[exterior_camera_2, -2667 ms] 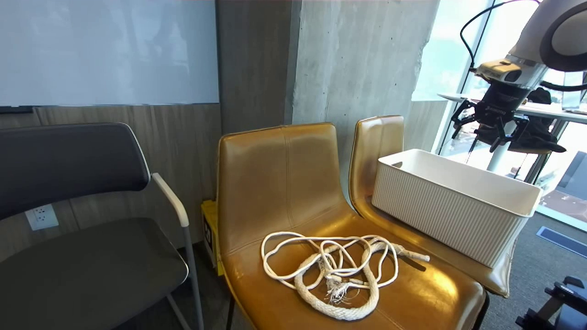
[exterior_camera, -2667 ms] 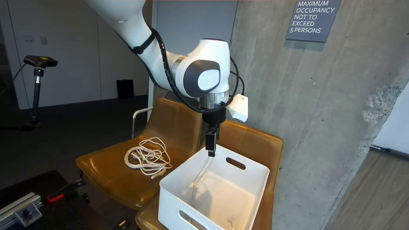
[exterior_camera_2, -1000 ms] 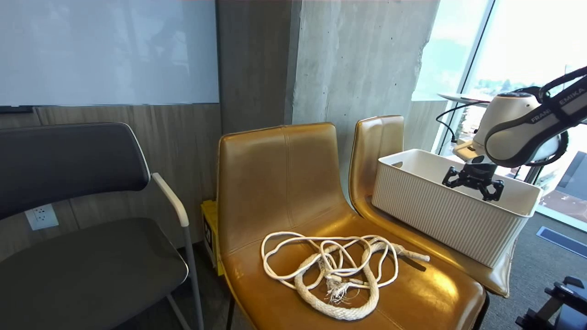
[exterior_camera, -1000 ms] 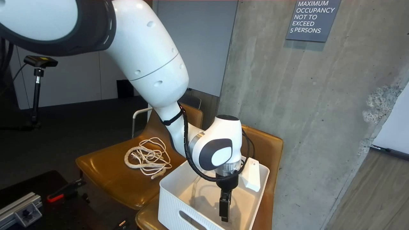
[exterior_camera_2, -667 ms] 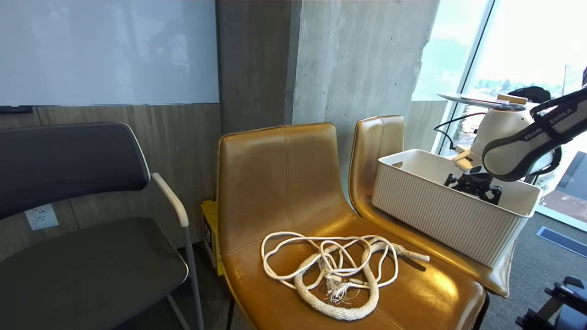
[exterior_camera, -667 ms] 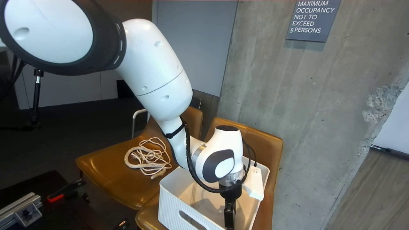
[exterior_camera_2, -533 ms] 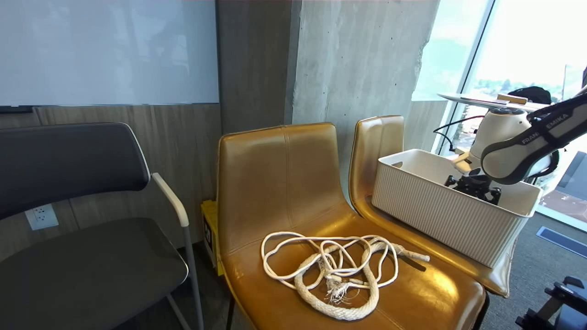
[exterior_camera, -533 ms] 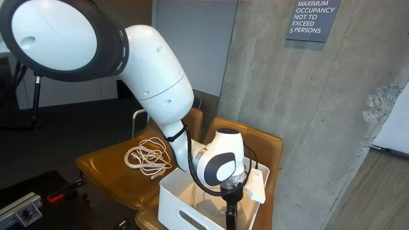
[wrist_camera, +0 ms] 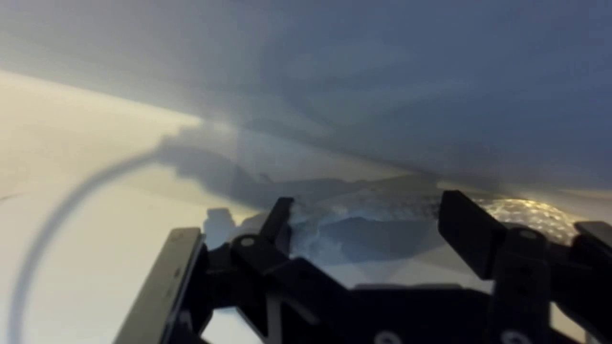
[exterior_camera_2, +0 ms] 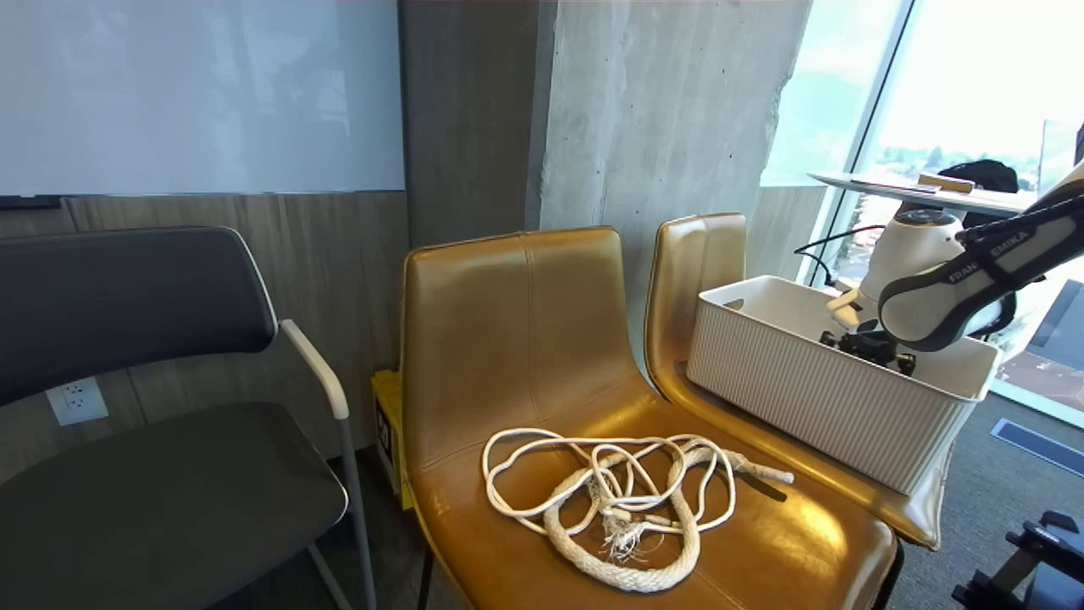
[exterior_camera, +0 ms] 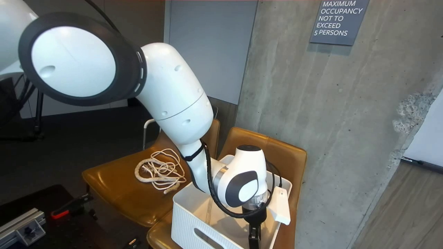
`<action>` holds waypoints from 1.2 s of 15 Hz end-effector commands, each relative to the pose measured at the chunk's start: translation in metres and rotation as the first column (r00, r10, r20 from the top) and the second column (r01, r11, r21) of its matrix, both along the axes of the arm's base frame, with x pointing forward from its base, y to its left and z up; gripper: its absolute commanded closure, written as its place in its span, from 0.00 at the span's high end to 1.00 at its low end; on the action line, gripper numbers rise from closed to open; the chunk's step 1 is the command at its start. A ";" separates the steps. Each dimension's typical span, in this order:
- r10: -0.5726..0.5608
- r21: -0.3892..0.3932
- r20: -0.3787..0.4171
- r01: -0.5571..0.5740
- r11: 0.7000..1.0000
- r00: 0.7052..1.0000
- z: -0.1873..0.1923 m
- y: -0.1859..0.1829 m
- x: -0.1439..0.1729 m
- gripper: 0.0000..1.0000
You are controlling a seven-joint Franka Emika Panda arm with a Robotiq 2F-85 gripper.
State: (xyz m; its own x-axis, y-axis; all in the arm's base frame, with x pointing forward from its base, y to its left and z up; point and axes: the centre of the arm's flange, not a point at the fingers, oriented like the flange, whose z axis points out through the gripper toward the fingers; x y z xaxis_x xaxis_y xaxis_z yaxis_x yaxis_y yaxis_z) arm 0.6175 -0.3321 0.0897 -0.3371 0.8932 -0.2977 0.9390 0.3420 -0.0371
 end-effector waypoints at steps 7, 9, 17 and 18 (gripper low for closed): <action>-0.028 -0.023 0.013 0.028 0.999 1.000 -0.012 -0.001 0.009 0.07; -0.033 -0.022 0.010 0.033 0.999 0.999 -0.012 0.000 0.007 0.00; -0.037 -0.028 0.040 0.038 0.999 0.999 0.016 0.019 0.006 0.00; -0.034 -0.036 0.056 0.036 0.999 0.998 0.028 0.025 0.007 0.00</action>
State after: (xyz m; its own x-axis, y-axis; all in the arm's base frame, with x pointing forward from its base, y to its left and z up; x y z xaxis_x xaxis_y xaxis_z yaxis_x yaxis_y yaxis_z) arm 0.6243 -0.3288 0.0917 -0.2954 0.9017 -0.3156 0.9523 0.3044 -0.0214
